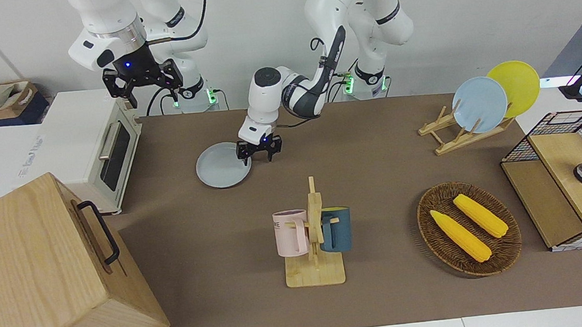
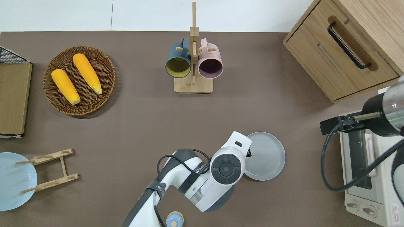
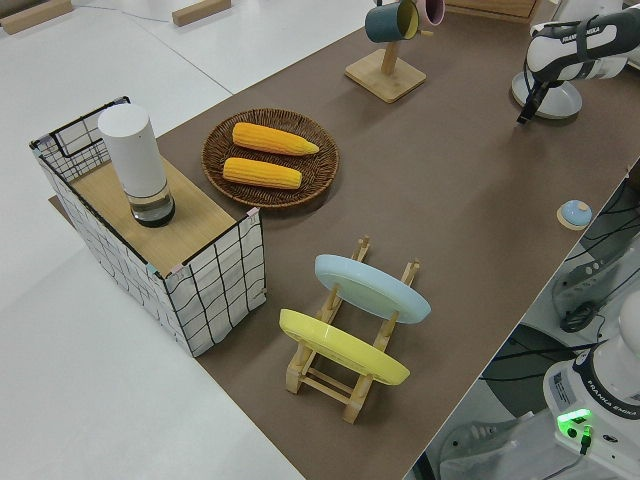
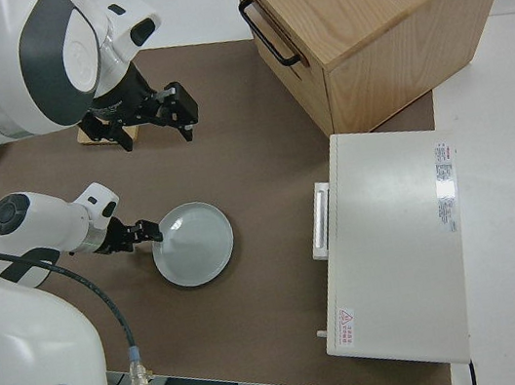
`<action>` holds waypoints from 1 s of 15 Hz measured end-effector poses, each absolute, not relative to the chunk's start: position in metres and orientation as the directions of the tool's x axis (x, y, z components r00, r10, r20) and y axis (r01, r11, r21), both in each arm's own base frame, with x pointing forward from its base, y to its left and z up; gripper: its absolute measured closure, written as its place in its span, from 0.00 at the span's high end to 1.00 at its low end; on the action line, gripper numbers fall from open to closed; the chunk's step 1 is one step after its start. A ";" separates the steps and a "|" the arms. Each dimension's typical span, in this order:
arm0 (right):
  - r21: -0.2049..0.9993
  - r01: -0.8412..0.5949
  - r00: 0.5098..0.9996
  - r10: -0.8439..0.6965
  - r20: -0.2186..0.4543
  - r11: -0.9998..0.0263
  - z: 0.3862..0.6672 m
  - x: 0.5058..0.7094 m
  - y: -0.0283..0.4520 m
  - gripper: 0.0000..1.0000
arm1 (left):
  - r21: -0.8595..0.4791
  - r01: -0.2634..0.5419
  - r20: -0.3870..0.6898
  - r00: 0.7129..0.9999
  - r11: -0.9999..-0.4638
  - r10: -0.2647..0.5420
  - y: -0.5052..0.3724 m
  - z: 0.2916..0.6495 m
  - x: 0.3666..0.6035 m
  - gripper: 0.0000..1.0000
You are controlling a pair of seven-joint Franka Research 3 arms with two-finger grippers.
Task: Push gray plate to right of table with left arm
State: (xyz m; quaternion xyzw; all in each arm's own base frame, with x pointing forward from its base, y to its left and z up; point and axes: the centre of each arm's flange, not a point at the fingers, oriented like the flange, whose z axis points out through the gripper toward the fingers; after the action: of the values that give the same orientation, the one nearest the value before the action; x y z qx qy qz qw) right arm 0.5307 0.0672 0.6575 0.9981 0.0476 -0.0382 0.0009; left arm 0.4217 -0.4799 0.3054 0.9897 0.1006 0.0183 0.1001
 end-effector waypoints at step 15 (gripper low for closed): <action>-0.002 0.095 0.993 0.095 -0.076 -0.995 0.657 0.531 0.067 0.99 | 0.162 0.022 -0.174 0.985 -0.987 -0.006 -0.194 0.437 0.528 1.00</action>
State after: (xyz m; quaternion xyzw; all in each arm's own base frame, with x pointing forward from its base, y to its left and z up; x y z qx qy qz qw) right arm 0.5307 0.0672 0.6575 0.9981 0.0476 -0.0382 0.0009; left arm 0.5277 -0.1944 0.4367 0.9928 0.0040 -0.0875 0.0818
